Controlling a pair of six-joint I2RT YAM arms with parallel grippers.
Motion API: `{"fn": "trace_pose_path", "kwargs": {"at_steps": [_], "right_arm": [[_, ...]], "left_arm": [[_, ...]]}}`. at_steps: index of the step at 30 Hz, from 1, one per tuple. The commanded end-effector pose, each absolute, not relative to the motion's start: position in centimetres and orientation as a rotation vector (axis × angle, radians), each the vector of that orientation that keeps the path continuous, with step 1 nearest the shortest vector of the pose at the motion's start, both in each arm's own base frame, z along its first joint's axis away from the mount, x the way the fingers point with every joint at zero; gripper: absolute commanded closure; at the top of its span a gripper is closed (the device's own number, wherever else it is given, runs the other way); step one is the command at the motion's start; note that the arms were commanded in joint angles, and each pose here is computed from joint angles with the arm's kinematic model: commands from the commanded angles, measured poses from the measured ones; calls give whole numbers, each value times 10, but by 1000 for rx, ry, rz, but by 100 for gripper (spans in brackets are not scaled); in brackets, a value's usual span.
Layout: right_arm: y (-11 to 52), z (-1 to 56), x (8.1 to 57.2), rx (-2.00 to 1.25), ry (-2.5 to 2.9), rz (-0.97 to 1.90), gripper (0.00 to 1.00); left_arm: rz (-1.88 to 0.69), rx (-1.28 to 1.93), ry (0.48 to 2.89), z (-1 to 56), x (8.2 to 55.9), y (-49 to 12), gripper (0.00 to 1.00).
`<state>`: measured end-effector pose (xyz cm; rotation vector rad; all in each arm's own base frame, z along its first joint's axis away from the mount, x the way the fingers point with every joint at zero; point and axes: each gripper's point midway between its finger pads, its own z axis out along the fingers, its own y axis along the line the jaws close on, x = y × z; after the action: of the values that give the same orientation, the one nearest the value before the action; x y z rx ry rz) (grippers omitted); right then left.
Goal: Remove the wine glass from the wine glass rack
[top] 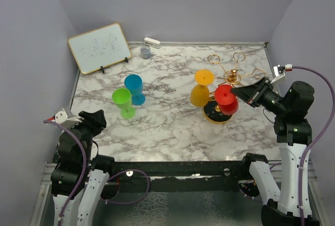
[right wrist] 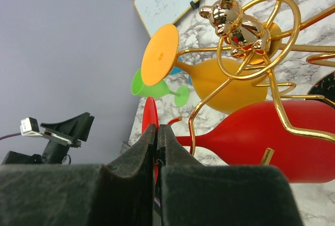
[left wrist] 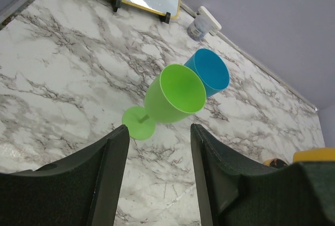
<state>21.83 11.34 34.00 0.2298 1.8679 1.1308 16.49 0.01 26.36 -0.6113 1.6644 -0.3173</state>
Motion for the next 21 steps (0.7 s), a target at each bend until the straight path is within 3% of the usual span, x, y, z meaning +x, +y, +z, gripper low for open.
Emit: {"fn": "trace_pose_path", "kwargs": {"at_steps": [1, 21], "right_arm": [[120, 355, 219, 215, 1808, 1214, 99], [107, 359, 241, 376, 1744, 1190, 99]], "left_arm": [[-321, -598, 1657, 266, 168, -1, 47], [-321, -602, 1649, 267, 167, 0, 47]]}}
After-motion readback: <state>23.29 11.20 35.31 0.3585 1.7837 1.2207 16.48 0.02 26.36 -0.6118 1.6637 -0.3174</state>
